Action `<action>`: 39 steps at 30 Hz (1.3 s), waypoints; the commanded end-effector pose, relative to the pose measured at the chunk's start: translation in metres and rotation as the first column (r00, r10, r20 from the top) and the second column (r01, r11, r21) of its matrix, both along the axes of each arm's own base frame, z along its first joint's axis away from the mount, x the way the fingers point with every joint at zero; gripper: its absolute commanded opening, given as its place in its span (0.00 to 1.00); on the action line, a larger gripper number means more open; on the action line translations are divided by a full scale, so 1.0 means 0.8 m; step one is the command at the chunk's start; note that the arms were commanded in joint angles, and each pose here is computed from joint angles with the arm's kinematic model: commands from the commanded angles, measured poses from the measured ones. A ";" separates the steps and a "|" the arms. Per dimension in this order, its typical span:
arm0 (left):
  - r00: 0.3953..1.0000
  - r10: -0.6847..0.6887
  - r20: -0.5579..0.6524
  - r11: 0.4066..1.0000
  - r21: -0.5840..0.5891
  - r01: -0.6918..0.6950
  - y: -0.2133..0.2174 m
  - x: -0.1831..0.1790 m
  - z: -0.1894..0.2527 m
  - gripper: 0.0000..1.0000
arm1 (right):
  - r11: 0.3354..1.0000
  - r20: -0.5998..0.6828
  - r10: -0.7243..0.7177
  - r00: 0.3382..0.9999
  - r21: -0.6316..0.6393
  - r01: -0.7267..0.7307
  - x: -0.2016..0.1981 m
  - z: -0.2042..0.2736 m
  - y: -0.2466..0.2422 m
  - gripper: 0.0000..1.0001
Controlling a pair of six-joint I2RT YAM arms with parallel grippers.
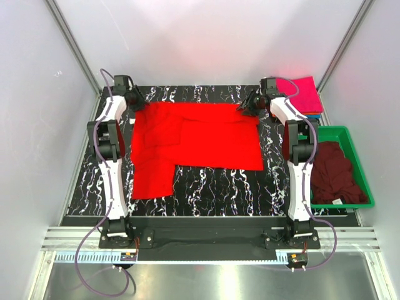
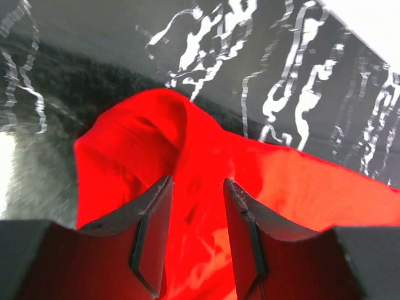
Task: Fold and stack the t-shirts
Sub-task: Fold the tshirt
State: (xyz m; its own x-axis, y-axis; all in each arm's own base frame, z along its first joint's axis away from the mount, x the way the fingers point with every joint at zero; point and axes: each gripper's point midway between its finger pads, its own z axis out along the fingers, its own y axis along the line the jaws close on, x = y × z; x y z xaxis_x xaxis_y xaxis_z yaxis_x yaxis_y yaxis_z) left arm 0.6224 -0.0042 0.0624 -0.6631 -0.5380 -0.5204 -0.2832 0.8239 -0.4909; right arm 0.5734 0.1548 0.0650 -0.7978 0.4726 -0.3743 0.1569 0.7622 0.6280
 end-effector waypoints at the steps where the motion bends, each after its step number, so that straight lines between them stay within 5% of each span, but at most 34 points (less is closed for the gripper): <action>1: 0.996 0.052 0.067 0.994 -0.097 -0.045 0.012 0.029 0.004 0.43 | 0.998 0.036 -0.052 0.998 0.031 0.051 0.032 0.010 -0.018 0.45; 9: 0.987 0.163 0.017 0.985 -0.057 -0.161 0.052 0.036 -0.023 0.43 | 0.989 -0.115 -0.109 0.987 -0.116 0.096 0.030 -0.059 -0.059 0.30; 19: 0.988 0.152 0.041 0.984 -0.100 -0.147 0.048 0.040 -0.011 0.43 | 0.953 -0.205 -0.242 0.948 -0.236 0.192 0.013 -0.093 -0.101 0.27; 29: 0.971 0.021 0.237 0.989 -0.146 0.014 0.012 0.061 0.049 0.42 | 0.972 -0.152 -0.202 0.968 -0.149 0.180 0.022 -0.076 -0.084 0.29; 39: 0.988 0.020 0.151 0.994 -0.113 -0.002 0.004 0.049 0.015 0.39 | 0.976 -0.146 -0.187 0.971 -0.137 0.167 0.021 -0.073 -0.080 0.29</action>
State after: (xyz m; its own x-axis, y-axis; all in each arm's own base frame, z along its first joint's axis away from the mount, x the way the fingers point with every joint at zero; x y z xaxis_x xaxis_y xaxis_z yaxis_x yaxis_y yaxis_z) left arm 0.6566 0.0022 0.0508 -0.5946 -0.6298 -0.4998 -0.2610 0.7392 -0.6209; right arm 0.6012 0.1029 0.0208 -0.7532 0.5738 -0.3216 0.3483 0.7627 0.5450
